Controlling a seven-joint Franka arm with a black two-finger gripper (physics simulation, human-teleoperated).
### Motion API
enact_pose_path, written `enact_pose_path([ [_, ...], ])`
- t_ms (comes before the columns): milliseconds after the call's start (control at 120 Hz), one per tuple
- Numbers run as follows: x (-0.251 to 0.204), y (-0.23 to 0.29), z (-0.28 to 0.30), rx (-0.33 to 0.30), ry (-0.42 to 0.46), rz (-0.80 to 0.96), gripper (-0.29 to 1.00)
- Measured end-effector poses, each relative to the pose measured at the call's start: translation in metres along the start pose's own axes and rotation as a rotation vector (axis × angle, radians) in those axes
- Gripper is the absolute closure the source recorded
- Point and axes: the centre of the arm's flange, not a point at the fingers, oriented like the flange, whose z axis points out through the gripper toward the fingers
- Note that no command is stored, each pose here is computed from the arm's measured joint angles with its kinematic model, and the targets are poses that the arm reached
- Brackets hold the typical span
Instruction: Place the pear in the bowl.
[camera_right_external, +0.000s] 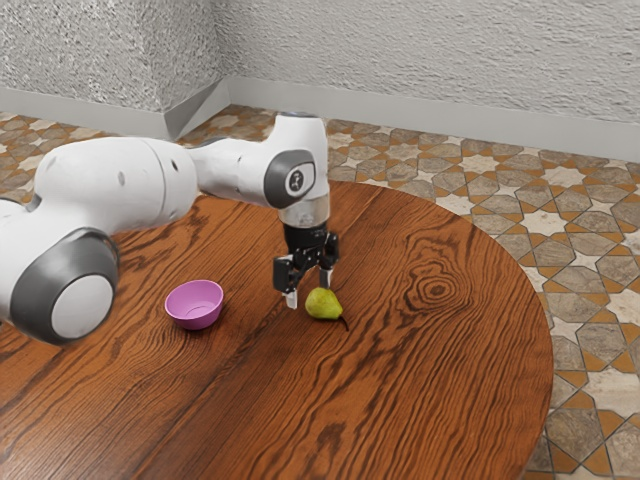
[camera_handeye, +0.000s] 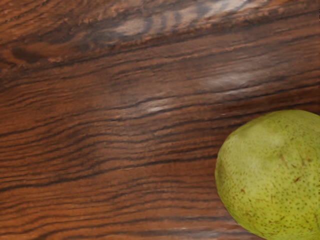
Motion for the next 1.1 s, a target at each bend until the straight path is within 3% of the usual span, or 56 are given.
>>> enact_pose_path([
  [192, 0.009, -0.013, 0.000, -0.143, -0.021, -0.073, 0.00],
  [342, 0.001, -0.024, -0.007, -0.193, -0.037, -0.088, 0.00],
  [542, 0.003, -0.016, -0.002, -0.198, -0.026, -0.087, 0.00],
  [875, 0.003, -0.004, 0.024, -0.134, -0.003, 0.067, 0.00],
  [1100, 0.004, 0.002, 0.028, -0.140, 0.001, 0.123, 0.00],
])
